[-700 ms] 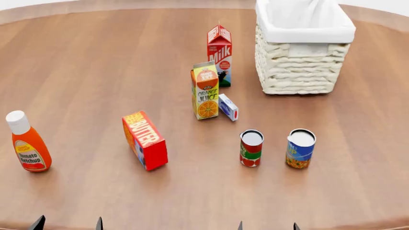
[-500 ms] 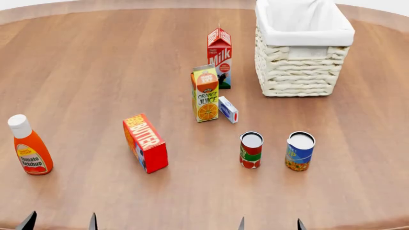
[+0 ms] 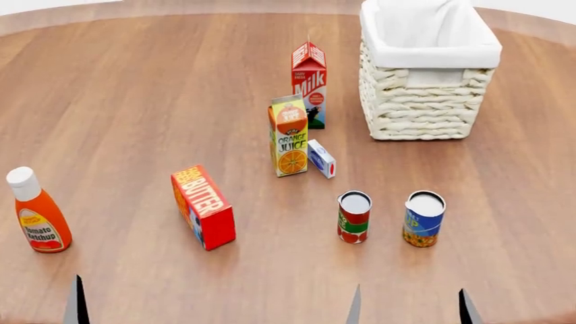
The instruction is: Pick up the tomato sauce, and put it in the basket.
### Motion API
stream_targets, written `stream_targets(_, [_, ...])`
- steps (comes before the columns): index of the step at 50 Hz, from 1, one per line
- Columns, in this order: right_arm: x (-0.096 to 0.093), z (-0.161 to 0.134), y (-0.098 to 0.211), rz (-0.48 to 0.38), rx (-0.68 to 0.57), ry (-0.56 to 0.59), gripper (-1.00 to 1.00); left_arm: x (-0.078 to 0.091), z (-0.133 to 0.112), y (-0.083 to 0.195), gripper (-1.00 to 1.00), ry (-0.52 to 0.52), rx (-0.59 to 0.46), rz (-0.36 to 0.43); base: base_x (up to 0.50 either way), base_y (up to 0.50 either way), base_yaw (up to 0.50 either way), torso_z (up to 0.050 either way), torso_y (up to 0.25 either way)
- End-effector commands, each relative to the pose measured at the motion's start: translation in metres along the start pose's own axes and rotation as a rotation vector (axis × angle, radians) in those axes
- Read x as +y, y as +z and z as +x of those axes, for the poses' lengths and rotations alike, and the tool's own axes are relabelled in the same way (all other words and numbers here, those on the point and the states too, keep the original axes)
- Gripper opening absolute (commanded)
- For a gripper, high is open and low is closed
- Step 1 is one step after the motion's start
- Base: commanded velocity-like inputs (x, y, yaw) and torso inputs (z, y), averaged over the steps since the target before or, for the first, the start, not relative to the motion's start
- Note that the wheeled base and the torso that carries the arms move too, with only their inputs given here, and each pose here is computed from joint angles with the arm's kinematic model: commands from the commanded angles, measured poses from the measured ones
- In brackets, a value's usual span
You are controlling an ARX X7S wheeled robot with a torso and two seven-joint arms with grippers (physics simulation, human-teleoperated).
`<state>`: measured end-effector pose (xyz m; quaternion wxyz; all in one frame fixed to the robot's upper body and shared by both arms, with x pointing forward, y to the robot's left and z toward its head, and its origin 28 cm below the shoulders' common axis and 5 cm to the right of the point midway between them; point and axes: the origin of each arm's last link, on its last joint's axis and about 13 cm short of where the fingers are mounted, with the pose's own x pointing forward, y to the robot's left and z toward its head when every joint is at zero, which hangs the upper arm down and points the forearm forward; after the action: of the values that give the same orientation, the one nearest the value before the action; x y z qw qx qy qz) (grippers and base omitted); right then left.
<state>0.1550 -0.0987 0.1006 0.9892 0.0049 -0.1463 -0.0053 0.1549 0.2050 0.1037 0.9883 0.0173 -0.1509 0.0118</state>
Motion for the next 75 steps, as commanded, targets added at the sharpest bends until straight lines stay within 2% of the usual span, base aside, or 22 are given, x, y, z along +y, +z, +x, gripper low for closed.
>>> stream_targets(1, [0.0016,-0.0054,0.0117,0.005,-0.024,0.012,1.0,0.0015,-0.0065,0.0174,1.0,0.008,-0.049,-0.006,0.39,0.0,0.0,0.0,0.0])
stream_targets(35, [0.0021,-0.0069,0.0119,0.009,-0.018,0.027,1.0,0.0001,-0.0078,0.0194,1.0,0.001,-0.042,0.007,0.39,0.0,0.0,0.0,0.0])
stream_targets(64, [0.0032,-0.0073,0.0104,0.007,-0.012,0.039,1.0,-0.0003,-0.0079,0.0191,1.0,-0.002,-0.04,0.009,0.5,0.0,0.0,0.0,0.001])
stream_targets(72, [0.0023,-0.0065,0.0122,0.025,-0.035,0.039,1.0,-0.0002,-0.0075,0.0188,1.0,-0.001,-0.04,0.009,0.19,0.0,0.0,0.0,0.0])
stream_targets(75, [0.0003,-0.0109,0.0171,0.066,-0.022,0.047,1.0,-0.0007,-0.0064,0.0157,1.0,0.002,-0.032,0.016,0.0,0.0,0.0,0.0,0.003])
